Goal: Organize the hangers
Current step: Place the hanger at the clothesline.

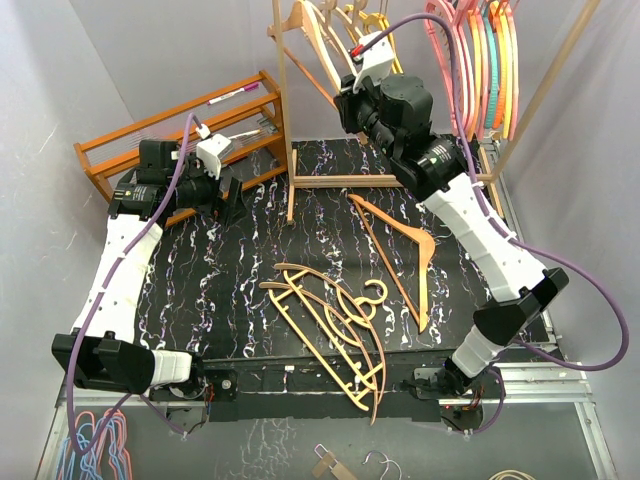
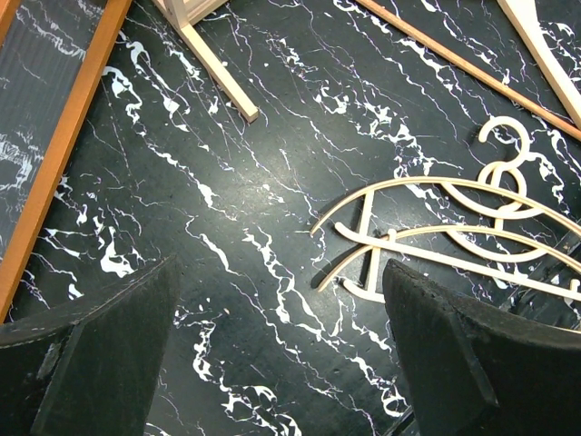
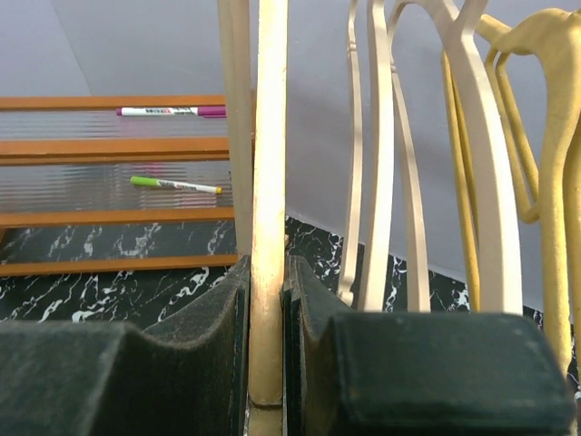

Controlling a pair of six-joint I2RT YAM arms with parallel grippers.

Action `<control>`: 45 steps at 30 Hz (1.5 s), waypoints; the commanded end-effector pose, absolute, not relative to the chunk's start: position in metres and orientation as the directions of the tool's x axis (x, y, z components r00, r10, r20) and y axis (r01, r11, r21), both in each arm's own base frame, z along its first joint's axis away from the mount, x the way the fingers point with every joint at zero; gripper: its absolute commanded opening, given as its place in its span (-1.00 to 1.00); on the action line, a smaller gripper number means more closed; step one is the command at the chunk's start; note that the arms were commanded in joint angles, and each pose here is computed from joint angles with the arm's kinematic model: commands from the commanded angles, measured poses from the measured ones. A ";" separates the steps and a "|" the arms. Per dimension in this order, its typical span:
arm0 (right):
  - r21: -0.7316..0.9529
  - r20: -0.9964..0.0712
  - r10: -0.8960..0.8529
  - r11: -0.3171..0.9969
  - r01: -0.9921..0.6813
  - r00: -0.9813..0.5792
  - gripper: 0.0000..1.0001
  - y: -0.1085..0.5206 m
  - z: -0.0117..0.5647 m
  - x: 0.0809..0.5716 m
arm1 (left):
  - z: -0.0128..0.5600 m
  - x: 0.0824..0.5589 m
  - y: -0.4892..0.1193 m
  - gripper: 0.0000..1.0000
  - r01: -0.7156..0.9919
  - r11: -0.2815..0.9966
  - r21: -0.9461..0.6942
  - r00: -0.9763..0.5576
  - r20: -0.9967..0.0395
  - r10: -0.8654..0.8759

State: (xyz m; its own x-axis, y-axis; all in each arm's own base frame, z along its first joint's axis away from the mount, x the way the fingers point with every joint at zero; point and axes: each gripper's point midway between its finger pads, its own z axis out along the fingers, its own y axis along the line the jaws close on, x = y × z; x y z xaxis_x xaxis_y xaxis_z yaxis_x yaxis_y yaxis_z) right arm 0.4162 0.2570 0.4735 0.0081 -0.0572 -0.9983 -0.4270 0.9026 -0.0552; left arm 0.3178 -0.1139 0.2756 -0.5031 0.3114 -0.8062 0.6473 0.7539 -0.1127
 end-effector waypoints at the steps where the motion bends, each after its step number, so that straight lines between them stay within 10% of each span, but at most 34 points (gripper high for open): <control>1: -0.031 -0.985 0.038 0.918 -0.395 0.167 -0.84 0.244 0.537 0.418 | 0.282 0.314 -0.114 0.79 0.657 0.746 -0.107 -0.481 -0.822 0.306; 45: 0.128 -0.991 0.114 0.950 -0.283 -0.063 -0.84 0.166 0.448 0.449 | 0.265 0.307 -0.117 0.81 0.663 0.733 -0.150 -0.517 -0.800 0.305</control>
